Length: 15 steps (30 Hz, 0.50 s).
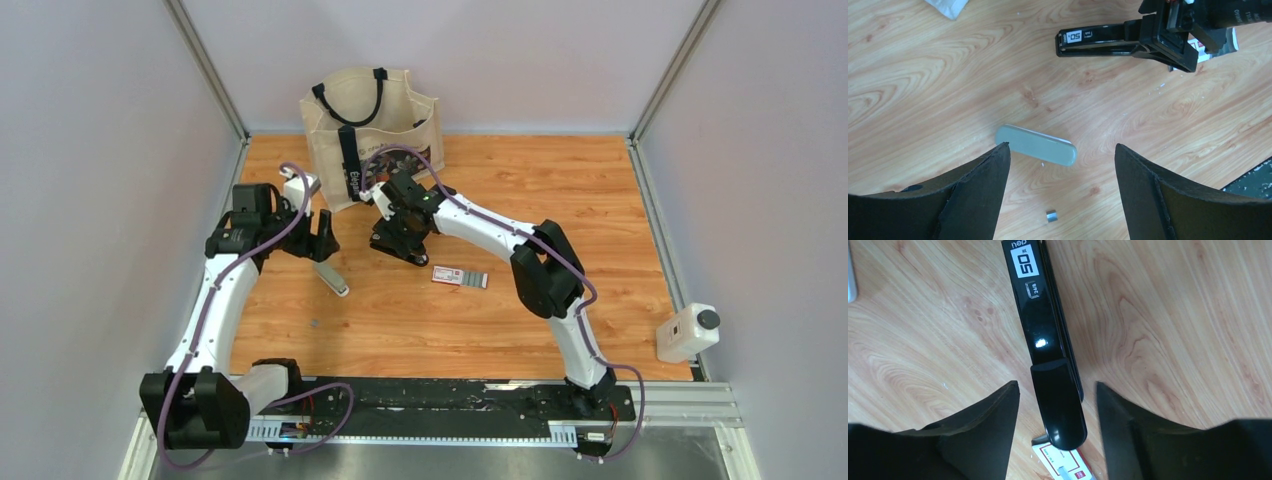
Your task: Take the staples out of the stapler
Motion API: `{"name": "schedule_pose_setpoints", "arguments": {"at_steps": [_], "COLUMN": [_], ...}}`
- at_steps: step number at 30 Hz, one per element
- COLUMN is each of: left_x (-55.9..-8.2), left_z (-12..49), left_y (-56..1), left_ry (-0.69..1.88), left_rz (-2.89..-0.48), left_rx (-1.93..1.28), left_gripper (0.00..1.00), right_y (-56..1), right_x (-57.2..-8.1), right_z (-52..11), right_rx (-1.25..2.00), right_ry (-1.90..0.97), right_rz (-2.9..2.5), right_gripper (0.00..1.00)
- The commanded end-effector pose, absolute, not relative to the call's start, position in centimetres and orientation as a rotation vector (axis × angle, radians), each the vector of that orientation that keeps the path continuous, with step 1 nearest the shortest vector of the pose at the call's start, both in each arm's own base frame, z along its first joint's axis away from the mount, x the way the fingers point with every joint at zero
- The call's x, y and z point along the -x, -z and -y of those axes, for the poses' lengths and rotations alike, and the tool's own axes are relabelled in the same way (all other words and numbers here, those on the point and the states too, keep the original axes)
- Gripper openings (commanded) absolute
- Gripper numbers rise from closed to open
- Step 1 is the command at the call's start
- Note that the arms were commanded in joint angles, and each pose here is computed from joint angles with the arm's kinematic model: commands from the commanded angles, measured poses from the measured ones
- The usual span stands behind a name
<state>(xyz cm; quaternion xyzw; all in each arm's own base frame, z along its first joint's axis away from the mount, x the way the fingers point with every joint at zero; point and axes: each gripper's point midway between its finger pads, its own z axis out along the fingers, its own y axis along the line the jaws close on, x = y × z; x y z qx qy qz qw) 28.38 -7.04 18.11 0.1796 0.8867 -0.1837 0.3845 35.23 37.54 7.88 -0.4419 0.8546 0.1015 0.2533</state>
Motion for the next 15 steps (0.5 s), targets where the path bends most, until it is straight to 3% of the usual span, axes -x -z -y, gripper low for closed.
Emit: {"name": "schedule_pose_setpoints", "arguments": {"at_steps": [1,8,15], "left_x": [-28.3,-28.2,-29.1], "left_z": [6.8,8.4,9.8], "left_y": [-18.1,-17.5,-16.5], "left_ry": [0.43,0.439,0.433], "left_rz": [-2.283,-2.289,-2.294], "left_rx": [-0.497,-0.569,-0.621], "left_gripper": [0.85,0.85,0.85], "right_y": [-7.0,-6.6,-10.1], "right_x": [-35.2,-35.1,-36.5], "right_z": [-37.9,-38.5,-39.2], "right_rx": [1.226,1.187,0.948], "right_ry": [-0.293,-0.336,-0.371], "right_rz": [-2.33,-2.347,-2.339], "right_gripper": [0.58,0.24,0.0]}}
